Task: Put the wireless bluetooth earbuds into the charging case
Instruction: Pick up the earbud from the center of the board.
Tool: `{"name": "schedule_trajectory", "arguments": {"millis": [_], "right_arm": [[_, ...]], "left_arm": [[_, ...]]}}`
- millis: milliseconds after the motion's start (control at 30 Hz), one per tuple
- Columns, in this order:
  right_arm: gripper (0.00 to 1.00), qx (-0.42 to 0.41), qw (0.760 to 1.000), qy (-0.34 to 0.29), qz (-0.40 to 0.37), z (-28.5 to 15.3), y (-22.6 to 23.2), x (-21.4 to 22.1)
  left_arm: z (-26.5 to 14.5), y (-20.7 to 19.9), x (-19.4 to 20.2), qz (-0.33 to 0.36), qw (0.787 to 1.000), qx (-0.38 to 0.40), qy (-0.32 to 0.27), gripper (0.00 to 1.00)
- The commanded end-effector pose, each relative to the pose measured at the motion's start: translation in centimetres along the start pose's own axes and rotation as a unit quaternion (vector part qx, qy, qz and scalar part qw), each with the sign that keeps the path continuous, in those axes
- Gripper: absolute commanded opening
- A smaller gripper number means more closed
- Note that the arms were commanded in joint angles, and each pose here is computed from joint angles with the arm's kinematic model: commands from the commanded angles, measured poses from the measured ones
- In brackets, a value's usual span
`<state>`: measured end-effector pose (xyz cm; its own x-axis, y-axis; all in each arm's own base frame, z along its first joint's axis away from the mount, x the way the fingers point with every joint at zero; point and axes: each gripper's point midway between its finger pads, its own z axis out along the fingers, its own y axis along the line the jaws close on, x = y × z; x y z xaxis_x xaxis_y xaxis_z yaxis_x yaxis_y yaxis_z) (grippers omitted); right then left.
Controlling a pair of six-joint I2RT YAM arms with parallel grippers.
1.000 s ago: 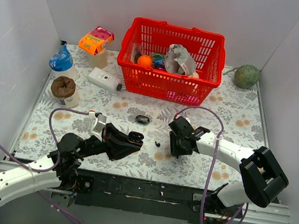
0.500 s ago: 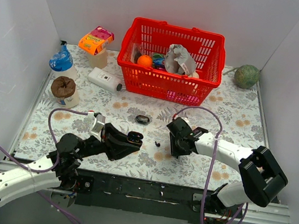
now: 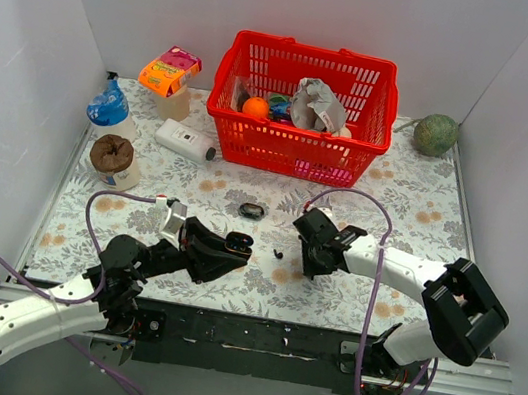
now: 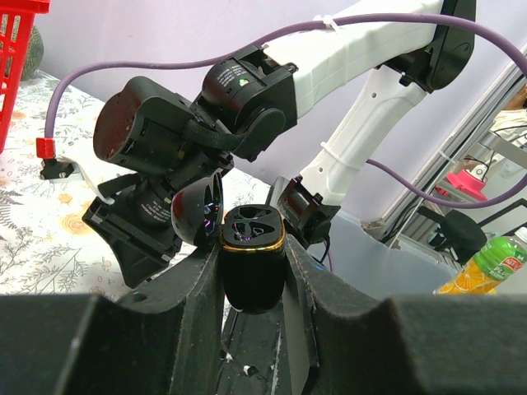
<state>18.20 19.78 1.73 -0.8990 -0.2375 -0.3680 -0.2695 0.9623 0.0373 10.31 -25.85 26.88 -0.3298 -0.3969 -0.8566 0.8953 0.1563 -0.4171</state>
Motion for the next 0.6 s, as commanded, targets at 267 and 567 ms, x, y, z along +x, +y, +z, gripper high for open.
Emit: {"name": "schedule_trajectory", "arguments": {"millis": [267, 567], "right_arm": [[0.01, -0.073, 0.983, -0.169, 0.008, -7.4, 1.7, -6.6], [0.01, -0.214, 0.911, -0.343, -0.078, -22.1, 5.3, -13.0]], "left_arm": [[0.6, -0.1, -1.7, 0.023, 0.999, -0.004, -0.023, 0.00], [2.7, 0.4, -6.8, 0.128, 0.987, -0.023, -0.096, 0.00]]}}
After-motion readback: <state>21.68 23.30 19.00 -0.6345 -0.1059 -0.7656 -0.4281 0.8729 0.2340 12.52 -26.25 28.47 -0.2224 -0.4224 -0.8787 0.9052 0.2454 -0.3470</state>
